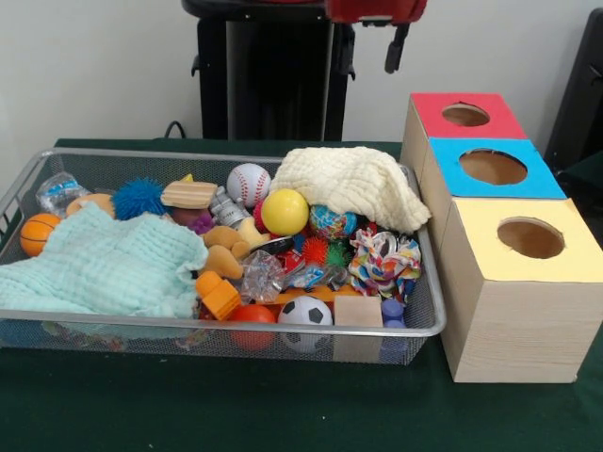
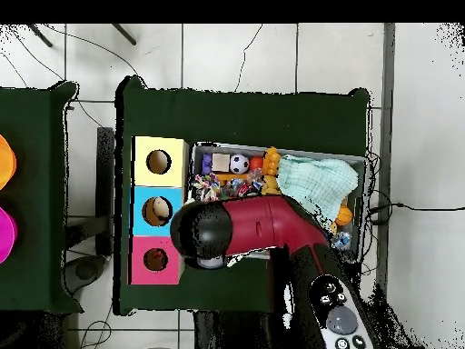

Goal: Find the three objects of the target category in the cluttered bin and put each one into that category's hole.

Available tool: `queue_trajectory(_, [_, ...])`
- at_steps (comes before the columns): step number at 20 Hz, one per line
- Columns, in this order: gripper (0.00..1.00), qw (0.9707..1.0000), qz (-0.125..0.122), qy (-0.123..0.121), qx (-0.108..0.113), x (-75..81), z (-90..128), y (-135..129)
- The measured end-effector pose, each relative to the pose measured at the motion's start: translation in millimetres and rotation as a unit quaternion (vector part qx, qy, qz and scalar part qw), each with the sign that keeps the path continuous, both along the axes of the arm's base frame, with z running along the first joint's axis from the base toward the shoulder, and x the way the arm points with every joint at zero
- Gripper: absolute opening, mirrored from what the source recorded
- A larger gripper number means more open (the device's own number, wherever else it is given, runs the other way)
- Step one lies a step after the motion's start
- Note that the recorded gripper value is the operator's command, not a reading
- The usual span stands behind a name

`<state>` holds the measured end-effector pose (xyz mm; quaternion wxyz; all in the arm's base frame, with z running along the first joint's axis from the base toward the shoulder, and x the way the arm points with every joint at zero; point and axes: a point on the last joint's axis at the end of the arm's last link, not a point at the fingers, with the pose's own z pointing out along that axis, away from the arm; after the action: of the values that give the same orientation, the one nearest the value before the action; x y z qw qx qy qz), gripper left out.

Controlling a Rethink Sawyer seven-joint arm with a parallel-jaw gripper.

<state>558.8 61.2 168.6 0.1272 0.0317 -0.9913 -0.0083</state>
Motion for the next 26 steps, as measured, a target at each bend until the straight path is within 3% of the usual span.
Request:
queue_trajectory(10, [1.00,0.9997,-0.002,-0.023,-0.012,17.1,-38,-48])
queue_trajectory(17, [1.00,0.9990,-0.014,-0.034,-0.025,35.3,-65,-98])
queue_trajectory(26, [1.00,0.9980,-0.026,-0.047,-0.034,43.7,-98,-147])
